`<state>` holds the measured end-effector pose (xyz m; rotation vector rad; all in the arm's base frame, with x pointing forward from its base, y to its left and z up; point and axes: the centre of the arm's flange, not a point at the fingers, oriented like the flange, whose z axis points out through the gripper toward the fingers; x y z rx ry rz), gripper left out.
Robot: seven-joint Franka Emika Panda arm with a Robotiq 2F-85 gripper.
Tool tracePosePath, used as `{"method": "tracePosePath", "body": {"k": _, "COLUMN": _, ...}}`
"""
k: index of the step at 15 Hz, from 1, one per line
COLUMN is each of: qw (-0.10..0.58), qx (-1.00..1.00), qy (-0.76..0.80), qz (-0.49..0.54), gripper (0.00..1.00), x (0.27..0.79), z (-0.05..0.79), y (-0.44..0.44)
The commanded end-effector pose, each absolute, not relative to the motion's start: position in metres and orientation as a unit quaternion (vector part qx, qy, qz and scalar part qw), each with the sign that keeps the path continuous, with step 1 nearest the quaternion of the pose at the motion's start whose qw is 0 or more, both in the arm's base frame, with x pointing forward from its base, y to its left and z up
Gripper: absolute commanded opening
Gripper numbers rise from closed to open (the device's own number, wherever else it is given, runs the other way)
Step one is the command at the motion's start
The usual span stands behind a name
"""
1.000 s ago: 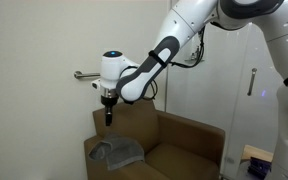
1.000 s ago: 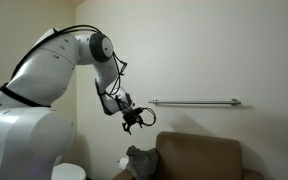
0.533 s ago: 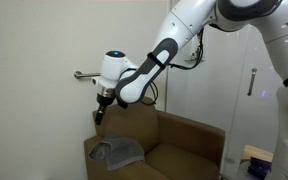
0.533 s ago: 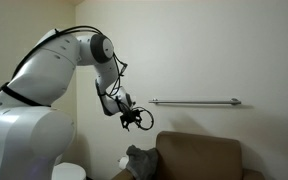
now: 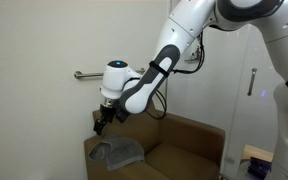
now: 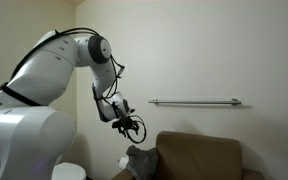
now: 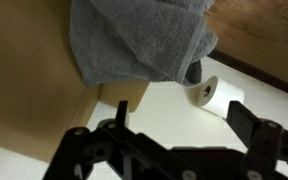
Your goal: Put the towel on the left arm of the couch
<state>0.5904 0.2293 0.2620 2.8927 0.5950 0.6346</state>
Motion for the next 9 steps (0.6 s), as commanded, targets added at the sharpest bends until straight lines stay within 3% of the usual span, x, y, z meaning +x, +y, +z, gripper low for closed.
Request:
{"method": "tracePosePath", "body": {"k": 1, "qw": 0.061, "qx": 0.973, "qy": 0.137, "qz": 0.178, "gripper": 1.0, "x": 0.548, "z": 0.25, "y": 0.209}}
{"method": "tracePosePath", "body": {"k": 9, "qw": 0.058, "qx": 0.987, "qy": 0.059, "qz": 0.141, "gripper": 1.0, "x": 0.488, "z": 0.249, "y": 0.152}}
